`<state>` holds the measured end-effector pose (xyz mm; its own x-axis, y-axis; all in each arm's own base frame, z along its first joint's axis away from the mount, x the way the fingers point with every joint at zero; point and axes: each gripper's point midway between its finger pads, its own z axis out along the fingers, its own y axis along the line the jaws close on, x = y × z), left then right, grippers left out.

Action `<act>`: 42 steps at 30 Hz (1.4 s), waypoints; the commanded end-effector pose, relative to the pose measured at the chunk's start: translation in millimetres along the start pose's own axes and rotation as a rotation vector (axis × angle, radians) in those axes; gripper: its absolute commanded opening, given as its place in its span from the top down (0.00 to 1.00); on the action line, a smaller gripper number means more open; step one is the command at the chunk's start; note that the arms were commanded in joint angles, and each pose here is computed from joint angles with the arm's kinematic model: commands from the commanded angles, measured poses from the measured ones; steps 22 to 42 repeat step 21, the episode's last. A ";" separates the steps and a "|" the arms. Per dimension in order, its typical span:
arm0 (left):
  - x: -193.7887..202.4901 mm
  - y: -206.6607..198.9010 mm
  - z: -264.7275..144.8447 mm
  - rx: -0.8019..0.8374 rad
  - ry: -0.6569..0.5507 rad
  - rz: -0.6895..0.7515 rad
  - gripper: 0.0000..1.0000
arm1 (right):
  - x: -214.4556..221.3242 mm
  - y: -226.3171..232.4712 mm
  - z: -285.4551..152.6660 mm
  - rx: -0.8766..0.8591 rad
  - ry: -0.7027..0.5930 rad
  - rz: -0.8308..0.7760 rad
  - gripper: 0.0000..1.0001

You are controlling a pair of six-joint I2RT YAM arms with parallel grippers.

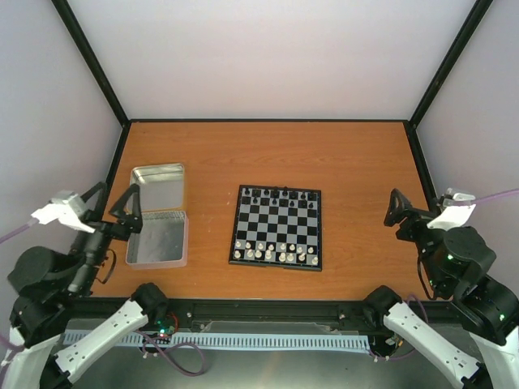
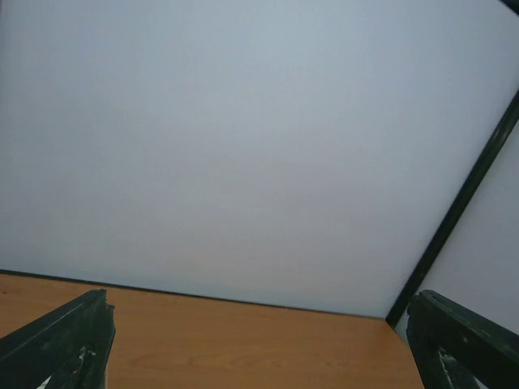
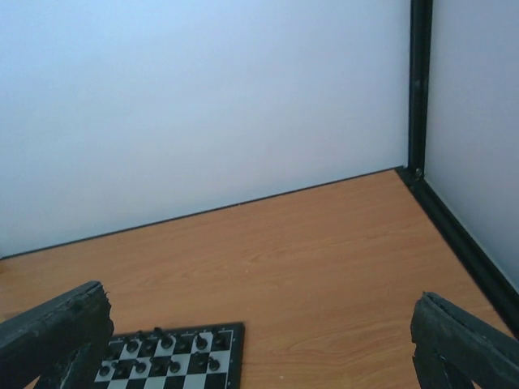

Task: Set up the chess pieces on the board
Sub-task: Reset both arms

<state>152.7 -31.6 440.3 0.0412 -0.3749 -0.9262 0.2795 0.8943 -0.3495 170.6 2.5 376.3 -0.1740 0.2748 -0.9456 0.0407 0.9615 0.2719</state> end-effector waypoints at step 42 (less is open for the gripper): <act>-17.8 20.1 -20.0 -0.087 -0.020 0.060 0.00 | -18.8 -39.8 -39.8 0.056 -0.140 0.041 0.00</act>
